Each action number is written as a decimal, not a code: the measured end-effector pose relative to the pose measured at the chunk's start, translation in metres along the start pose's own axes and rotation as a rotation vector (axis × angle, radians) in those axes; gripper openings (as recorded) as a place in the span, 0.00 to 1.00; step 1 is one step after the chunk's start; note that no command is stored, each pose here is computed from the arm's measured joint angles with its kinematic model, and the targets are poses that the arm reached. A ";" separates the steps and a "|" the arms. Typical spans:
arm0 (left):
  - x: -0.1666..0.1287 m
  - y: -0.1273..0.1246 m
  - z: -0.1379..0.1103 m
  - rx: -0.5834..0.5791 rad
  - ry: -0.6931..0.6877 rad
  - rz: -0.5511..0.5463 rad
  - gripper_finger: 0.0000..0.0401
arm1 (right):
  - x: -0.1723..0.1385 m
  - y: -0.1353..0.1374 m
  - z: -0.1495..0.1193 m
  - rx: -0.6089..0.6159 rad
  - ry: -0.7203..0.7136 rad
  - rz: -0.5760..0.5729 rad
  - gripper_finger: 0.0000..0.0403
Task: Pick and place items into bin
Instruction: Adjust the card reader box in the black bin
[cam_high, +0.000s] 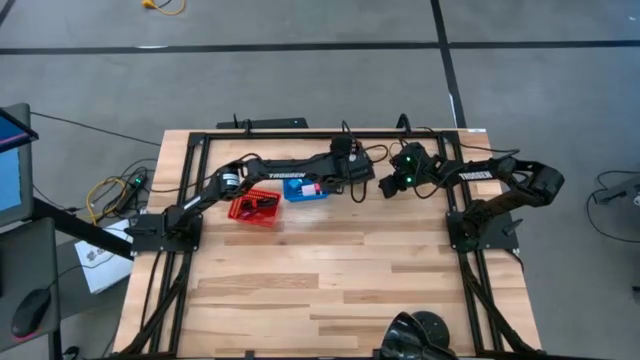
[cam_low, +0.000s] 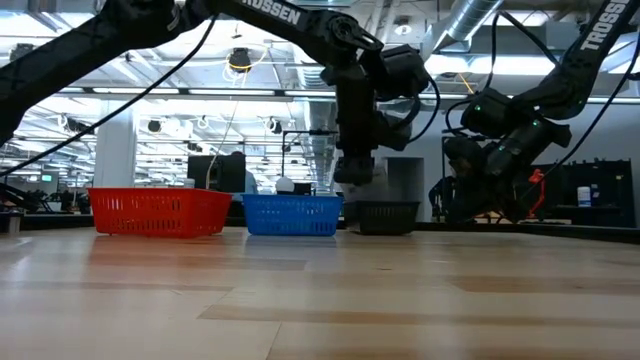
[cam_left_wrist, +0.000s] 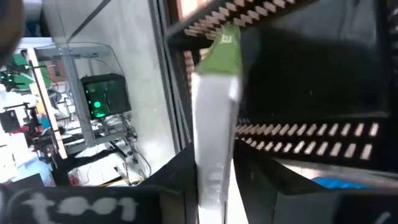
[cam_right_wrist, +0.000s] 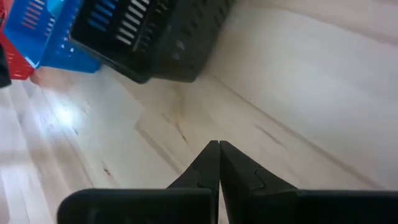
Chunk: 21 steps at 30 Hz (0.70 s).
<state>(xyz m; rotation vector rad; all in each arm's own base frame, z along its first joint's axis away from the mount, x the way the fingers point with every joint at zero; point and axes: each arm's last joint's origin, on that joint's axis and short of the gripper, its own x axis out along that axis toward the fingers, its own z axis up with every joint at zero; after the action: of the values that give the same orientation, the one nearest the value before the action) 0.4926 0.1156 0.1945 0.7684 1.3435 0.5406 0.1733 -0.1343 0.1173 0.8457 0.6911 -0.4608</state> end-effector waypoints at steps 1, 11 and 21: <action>0.000 0.000 0.001 -0.005 -0.005 0.004 0.22 | 0.000 0.000 0.000 -0.002 -0.004 0.002 0.00; -0.006 -0.003 0.007 -0.017 -0.043 0.023 0.34 | 0.001 0.005 0.003 -0.029 -0.033 0.030 0.00; -0.038 -0.023 0.030 0.067 -0.168 0.066 0.35 | 0.006 0.018 -0.003 -0.074 0.001 0.079 0.00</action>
<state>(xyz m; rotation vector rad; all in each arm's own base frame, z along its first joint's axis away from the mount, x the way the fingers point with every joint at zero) 0.5140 0.0672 0.2039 0.8958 1.1890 0.4738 0.1872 -0.1218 0.1211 0.8004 0.6693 -0.3617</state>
